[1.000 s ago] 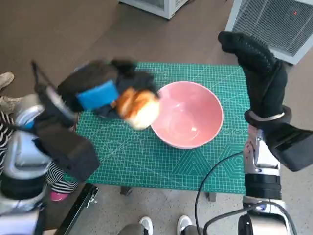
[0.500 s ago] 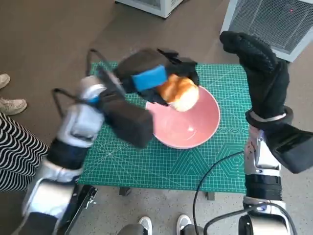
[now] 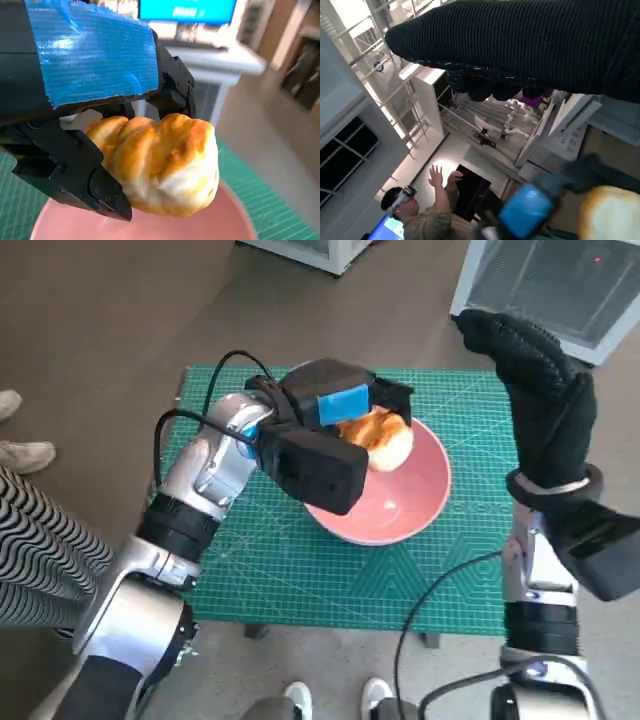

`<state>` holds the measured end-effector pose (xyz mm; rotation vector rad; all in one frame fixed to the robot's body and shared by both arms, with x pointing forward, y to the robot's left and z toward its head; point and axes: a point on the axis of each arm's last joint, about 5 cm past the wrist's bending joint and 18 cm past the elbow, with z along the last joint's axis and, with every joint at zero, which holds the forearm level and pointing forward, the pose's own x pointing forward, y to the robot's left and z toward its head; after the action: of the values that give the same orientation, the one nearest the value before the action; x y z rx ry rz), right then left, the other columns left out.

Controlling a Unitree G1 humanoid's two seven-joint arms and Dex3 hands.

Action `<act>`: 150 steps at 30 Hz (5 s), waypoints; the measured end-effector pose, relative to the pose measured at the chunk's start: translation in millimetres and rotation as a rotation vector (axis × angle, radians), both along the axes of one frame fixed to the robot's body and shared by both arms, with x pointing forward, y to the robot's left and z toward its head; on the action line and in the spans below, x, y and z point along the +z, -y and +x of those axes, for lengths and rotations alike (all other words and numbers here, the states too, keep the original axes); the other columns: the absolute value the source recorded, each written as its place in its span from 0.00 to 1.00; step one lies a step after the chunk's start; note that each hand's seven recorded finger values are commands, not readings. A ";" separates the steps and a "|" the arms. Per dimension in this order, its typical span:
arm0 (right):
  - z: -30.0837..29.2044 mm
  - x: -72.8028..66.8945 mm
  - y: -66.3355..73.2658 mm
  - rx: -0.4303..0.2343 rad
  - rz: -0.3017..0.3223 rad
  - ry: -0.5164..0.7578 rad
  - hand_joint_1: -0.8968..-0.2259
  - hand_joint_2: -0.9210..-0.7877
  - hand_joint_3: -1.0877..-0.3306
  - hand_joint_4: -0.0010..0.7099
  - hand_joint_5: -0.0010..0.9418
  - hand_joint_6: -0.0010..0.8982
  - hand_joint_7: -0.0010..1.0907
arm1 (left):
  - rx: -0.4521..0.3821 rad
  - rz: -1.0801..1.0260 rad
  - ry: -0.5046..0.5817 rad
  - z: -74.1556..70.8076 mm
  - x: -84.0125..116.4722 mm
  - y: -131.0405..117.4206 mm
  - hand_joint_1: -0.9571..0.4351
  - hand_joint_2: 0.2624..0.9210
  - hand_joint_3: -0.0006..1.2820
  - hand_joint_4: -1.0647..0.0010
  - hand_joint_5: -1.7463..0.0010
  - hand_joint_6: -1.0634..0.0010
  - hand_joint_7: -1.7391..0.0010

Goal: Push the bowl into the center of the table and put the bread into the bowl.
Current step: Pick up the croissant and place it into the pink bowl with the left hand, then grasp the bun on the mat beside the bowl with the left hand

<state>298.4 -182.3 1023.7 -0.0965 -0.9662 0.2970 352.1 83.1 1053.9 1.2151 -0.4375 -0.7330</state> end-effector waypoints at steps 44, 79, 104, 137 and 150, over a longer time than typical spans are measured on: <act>-2.7 -2.3 5.2 -0.021 -0.002 0.000 0.30 0.00 0.46 0.21 0.00 0.00 0.48 | 0.108 -0.154 0.042 -46.2 61.2 -142.7 0.53 0.75 0.01 0.96 0.99 0.85 0.90; 1.1 -3.7 4.2 -0.010 -0.007 -0.015 0.30 0.00 0.46 0.21 0.01 0.00 0.48 | 0.435 0.089 -0.154 -33.9 9.2 -181.7 0.77 0.70 0.00 0.98 1.00 0.83 0.99; -0.9 1.7 7.8 -0.013 -0.025 0.005 0.30 0.00 0.46 0.20 0.00 0.00 0.49 | 0.561 0.259 -0.252 2.5 -33.4 -145.8 0.74 0.70 0.00 0.95 1.00 0.79 0.99; -6.3 0.5 11.3 -0.016 -0.032 -0.025 0.28 0.00 0.47 0.22 0.01 0.00 0.49 | 0.585 0.429 -0.264 7.6 -43.7 -134.1 0.69 0.97 0.03 0.29 0.39 0.33 0.37; -6.0 0.5 10.8 -0.014 -0.032 -0.027 0.31 0.00 0.46 0.22 0.01 0.00 0.49 | 0.498 0.247 -0.111 7.5 6.6 -138.7 0.69 1.00 0.02 0.33 0.39 0.33 0.34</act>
<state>292.4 -193.1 1024.2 -0.1284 -0.9341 0.3007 359.6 221.8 1060.4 1.4333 0.0566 -0.4268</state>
